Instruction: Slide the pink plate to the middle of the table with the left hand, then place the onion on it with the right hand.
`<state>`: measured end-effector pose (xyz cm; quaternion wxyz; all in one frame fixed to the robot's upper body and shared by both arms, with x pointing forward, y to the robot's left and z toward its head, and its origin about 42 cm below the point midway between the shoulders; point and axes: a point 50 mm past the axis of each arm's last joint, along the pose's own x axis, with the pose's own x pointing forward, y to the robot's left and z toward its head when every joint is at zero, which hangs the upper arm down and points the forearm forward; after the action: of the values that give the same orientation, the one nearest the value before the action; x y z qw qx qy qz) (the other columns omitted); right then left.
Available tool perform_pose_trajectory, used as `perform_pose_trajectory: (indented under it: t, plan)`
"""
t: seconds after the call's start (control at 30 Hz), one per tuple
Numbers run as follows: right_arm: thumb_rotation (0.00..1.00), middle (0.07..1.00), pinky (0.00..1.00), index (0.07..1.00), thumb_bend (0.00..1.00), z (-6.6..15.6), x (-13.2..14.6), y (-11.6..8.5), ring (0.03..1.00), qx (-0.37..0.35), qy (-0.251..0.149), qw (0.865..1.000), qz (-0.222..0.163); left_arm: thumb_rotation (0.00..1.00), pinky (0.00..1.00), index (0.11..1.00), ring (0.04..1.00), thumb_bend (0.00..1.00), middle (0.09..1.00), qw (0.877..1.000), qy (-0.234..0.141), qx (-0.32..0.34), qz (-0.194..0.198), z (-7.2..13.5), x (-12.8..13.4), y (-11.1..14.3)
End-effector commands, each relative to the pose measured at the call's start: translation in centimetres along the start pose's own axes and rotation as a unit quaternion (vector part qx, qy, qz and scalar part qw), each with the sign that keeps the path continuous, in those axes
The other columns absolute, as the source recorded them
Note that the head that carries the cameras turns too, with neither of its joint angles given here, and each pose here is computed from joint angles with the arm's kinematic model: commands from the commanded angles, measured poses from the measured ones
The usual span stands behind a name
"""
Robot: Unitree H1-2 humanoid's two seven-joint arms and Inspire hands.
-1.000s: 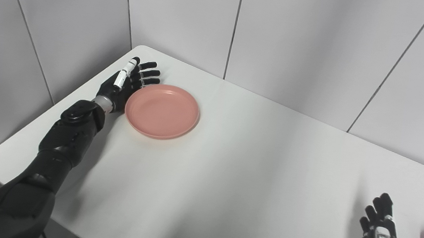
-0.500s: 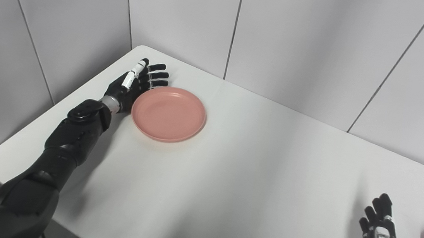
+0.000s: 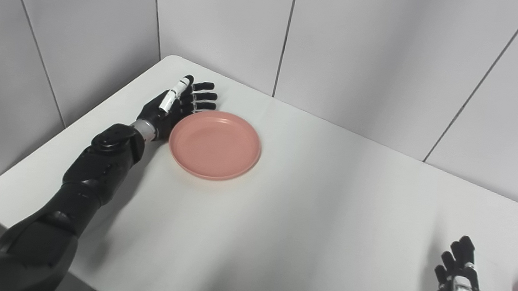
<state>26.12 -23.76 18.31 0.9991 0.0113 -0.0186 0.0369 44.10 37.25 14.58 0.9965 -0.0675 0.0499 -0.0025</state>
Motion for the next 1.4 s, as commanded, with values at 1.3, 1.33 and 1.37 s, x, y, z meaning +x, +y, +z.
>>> perform_pose_trajectory:
  t: [1.3, 1.33, 1.37]
  plan:
    - [1.0, 1.0, 1.0, 1.0, 0.0, -1.2, 0.5, -0.4, 1.0, -0.007, -0.04, 0.999, -0.012, 1.0, 0.72, 0.762, 0.761, 0.31, 0.771, 0.997, 0.013, -0.008, -0.074, -0.4, -0.3, -6.2]
    - [1.0, 1.0, 1.0, 1.0, 0.0, -1.3, 0.5, -0.4, 1.0, -0.007, -0.039, 0.999, -0.012, 1.0, 0.73, 0.761, 0.762, 0.31, 0.771, 0.997, 0.013, -0.008, -0.075, -0.5, -0.4, -6.3]
    - [1.0, 1.0, 1.0, 1.0, 0.0, -1.4, 0.6, -0.5, 1.0, -0.005, -0.038, 0.999, -0.012, 1.0, 0.73, 0.761, 0.763, 0.31, 0.771, 0.997, 0.011, -0.007, -0.077, -0.6, -0.4, -6.5]
